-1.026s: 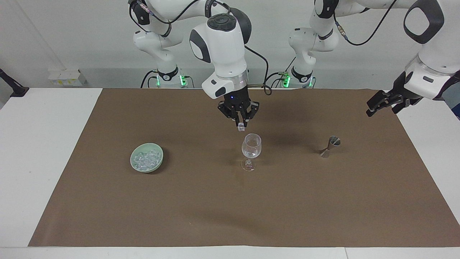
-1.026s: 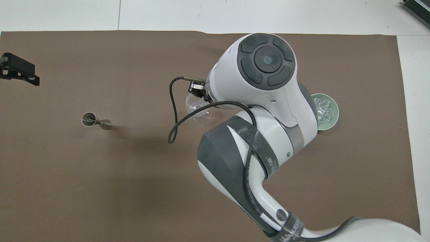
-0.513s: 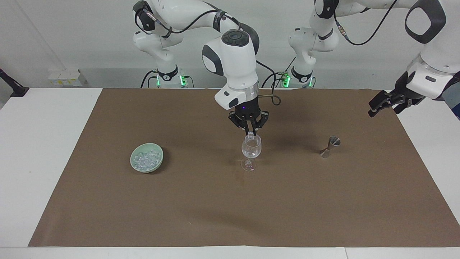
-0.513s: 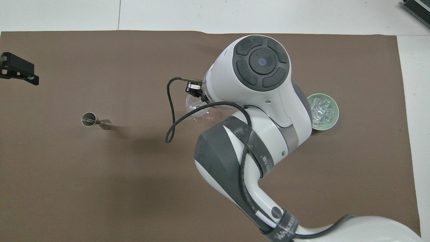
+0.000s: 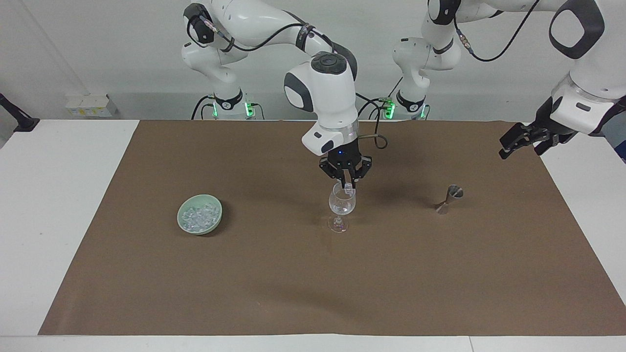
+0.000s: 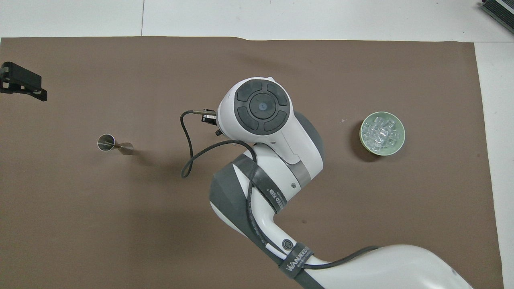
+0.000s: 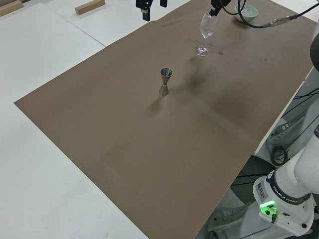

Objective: Pour wine and add ice with both arms

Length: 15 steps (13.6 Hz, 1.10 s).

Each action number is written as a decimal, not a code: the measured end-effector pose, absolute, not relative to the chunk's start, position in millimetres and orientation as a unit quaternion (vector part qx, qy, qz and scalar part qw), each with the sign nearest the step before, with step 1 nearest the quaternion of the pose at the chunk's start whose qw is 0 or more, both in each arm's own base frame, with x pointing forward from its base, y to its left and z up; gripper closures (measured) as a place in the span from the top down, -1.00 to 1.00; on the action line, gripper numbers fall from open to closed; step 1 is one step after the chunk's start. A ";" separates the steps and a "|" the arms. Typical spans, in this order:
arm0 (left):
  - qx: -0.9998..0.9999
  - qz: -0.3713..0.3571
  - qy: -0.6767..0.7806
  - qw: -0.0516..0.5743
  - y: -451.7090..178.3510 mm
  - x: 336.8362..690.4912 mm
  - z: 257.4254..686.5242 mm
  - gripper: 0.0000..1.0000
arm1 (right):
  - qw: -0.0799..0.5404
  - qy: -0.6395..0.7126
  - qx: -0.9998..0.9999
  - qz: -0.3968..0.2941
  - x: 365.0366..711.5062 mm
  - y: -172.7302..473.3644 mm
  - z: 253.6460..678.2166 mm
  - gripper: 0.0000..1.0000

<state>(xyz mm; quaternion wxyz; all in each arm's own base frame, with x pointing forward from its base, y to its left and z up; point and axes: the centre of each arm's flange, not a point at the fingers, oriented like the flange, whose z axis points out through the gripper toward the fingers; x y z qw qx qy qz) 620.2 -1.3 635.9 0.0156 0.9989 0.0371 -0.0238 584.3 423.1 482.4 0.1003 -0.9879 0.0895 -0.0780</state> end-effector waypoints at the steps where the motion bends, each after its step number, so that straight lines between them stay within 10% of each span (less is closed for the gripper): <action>1: 0.999 -0.024 0.035 0.016 -4.3 620.3 635.9 1.00 | 0.097 0.088 -0.988 -0.078 584.1 422.7 480.1 -0.53; 15: 1.000 0.000 0.000 0.027 -42.5 601.5 667.0 1.00 | 0.092 0.086 -0.989 -0.083 584.6 421.8 479.8 -0.53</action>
